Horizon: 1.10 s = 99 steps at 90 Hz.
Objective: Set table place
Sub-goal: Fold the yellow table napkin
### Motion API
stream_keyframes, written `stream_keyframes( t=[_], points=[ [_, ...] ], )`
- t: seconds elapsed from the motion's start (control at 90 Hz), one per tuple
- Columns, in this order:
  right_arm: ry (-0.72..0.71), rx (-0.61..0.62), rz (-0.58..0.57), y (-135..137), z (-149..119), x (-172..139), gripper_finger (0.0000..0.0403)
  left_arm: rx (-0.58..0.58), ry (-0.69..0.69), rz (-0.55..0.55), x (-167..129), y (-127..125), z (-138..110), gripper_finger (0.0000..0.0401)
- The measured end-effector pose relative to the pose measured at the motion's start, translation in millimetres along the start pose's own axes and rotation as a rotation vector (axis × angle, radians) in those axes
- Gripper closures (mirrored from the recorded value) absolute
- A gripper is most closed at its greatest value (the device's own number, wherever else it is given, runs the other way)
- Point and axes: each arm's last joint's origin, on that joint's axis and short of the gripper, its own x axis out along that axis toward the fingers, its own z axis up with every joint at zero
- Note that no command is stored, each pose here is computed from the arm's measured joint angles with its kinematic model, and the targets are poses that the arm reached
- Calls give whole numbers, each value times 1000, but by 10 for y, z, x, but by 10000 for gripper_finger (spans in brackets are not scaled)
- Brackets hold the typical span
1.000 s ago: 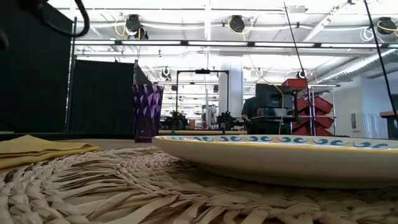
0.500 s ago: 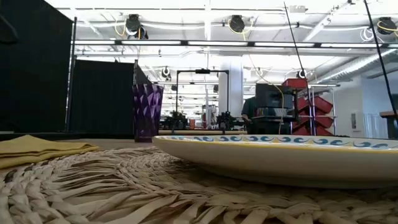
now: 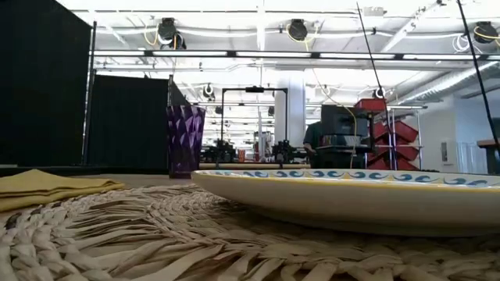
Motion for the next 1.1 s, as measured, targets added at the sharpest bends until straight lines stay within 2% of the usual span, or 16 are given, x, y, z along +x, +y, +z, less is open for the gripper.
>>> stream_keyframes(
  t=[0.422, 0.556, 0.644, 0.844, 1.1],
  points=[
    [1, 0, 36, 110, -67, -79, 236, 26, 50, 246, 64, 232, 33, 341],
    [0, 1, 32, 107, -66, -78, 236, 26, 51, 261, 63, 242, 37, 341],
    [0, 0, 32, 108, -67, -78, 236, 21, 63, 317, 80, 272, 37, 341],
    [1, 0, 32, 108, -67, -78, 236, 14, 88, 261, 228, 322, 43, 341],
    [1, 1, 32, 108, -67, -78, 236, 11, 98, 269, 239, 333, 46, 341]
  ],
)
